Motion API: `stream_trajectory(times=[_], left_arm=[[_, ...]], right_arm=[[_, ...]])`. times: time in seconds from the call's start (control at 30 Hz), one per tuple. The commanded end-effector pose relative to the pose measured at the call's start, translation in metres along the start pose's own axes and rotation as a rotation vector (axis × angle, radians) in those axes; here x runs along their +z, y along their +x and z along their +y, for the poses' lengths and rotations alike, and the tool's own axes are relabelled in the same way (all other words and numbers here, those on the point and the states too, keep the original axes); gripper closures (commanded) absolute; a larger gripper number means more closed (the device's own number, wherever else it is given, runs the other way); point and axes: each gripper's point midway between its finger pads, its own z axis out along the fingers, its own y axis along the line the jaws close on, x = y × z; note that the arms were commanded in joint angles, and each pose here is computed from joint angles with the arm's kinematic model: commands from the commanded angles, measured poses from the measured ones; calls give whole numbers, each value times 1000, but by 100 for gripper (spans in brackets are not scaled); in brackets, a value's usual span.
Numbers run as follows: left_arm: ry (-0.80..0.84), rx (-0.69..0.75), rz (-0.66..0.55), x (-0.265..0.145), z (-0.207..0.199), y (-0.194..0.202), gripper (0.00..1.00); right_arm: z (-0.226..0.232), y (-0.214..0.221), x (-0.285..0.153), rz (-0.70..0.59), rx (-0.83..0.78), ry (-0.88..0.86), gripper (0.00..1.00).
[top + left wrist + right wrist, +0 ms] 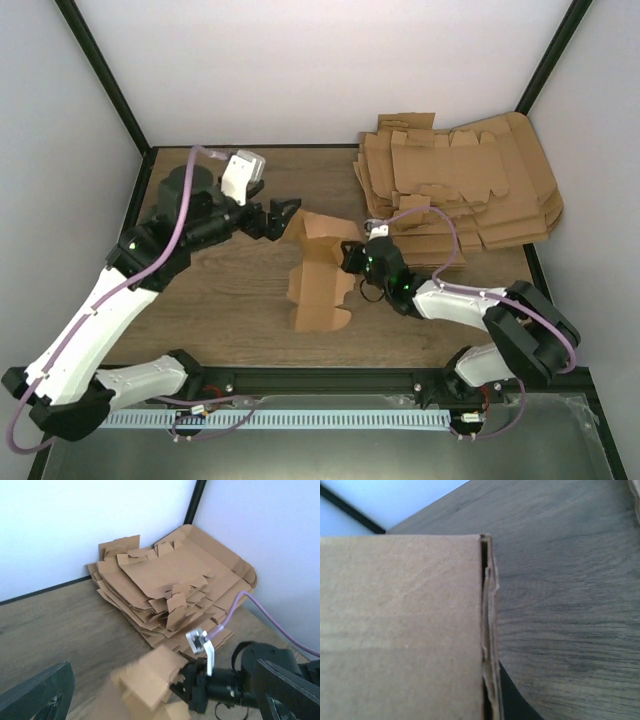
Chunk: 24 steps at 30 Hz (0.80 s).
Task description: Fold the paper box
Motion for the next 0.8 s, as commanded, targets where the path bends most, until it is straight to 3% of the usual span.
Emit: stream_trajectory(times=[0.0,0.17,0.33,0.63,0.77], left_arm=[[-62,-143,-9,-5,13,14,0],[-97,-253,-65,-11,25,32,0],[-172,-268,-9,3,43,70,0],[-306,-299,72,29,74,124,0],[-259,-280,121,49,67,131,0]], right_arm=[[-14,-10,15,71,400,70,99],[-18,-26,37,70,620,135,99],[-14,-46,42,-5,730,135,99],[-13,-67,41,-109,750,108,99],[-14,-67,41,-112,740,108,99]])
